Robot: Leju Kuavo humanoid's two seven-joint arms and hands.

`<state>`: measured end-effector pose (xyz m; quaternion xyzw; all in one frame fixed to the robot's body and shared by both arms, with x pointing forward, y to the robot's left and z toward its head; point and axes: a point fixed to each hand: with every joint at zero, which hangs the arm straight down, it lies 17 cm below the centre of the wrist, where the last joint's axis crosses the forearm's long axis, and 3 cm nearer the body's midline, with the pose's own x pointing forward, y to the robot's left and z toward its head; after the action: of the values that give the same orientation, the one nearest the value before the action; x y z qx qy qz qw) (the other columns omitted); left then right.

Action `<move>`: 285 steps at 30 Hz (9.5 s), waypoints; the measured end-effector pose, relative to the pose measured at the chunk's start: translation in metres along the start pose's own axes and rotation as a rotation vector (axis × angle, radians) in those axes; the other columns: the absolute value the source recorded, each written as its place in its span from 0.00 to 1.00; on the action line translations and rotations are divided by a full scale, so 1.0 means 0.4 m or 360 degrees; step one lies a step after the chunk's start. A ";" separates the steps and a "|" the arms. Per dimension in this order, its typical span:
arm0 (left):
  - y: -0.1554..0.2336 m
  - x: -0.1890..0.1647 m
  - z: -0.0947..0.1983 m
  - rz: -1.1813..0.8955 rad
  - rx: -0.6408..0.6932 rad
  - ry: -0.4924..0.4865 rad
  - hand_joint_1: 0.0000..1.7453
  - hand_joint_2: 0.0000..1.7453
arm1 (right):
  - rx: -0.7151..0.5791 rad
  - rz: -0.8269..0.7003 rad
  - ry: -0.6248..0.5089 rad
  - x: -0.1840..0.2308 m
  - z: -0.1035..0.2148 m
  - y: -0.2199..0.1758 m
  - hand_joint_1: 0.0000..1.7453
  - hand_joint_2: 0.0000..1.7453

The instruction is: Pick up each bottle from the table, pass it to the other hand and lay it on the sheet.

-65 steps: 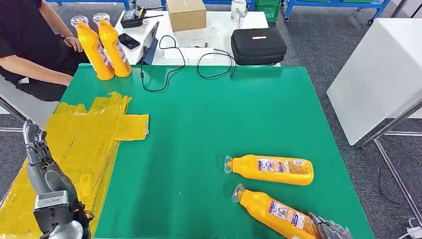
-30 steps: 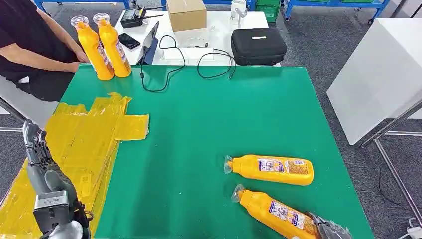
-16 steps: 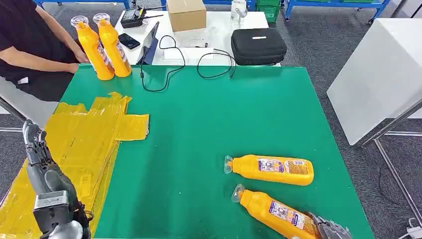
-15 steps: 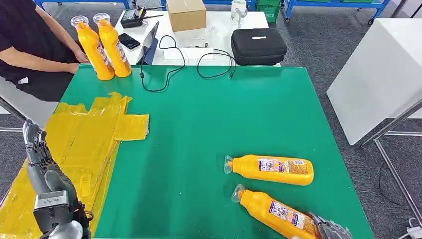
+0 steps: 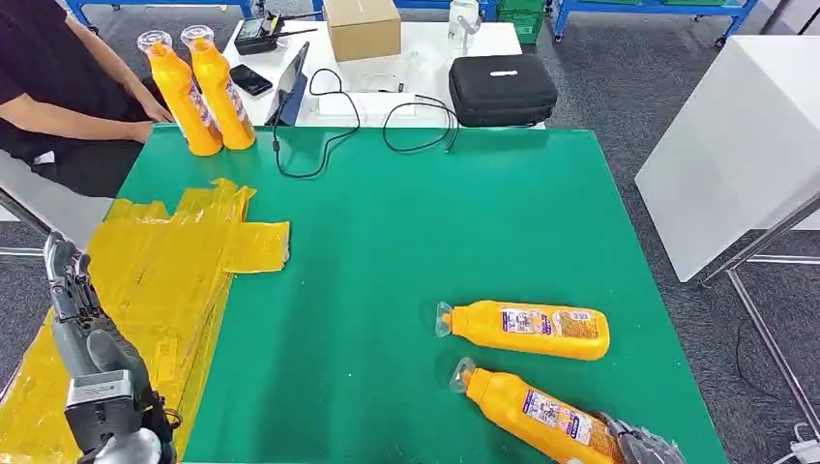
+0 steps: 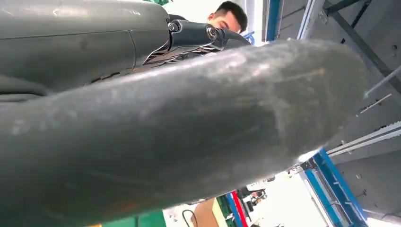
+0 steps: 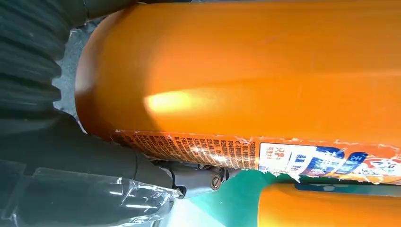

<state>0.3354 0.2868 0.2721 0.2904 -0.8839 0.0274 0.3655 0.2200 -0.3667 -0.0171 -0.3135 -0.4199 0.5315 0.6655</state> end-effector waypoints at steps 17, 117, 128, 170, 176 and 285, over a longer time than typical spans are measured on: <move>-0.007 -0.005 0.001 0.0053 -0.0019 0.0029 0.00 1.00 | -0.0032 -0.0057 -0.0049 0.021 -0.013 -0.019 1.00 1.00; -0.186 0.044 0.062 0.1561 -0.0419 0.0555 0.00 1.00 | -0.0409 -0.0713 -0.1454 1.119 -0.298 -0.705 1.00 1.00; -0.194 0.041 0.063 0.1545 -0.0431 0.0559 0.00 1.00 | -0.0340 -0.0694 -0.1524 1.189 -0.268 -0.656 1.00 1.00; -0.207 -0.005 0.034 0.1542 -0.0410 0.0588 0.00 1.00 | 0.0114 -0.0493 -0.1626 1.441 -0.172 -0.290 1.00 1.00; -0.208 -0.005 0.034 0.1542 -0.0411 0.0590 0.00 1.00 | 0.0118 -0.0490 -0.1621 1.440 -0.175 -0.287 1.00 1.00; -0.180 -0.423 0.114 -0.1814 -0.0921 -0.0188 1.00 1.00 | -0.0247 -0.0643 -0.1510 1.055 -0.316 -0.549 0.00 0.00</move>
<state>0.4408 0.2987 0.1148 0.6053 -0.5811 -0.4270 0.3370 0.4648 -0.0055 0.2108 0.0008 -0.7656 0.4435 0.4660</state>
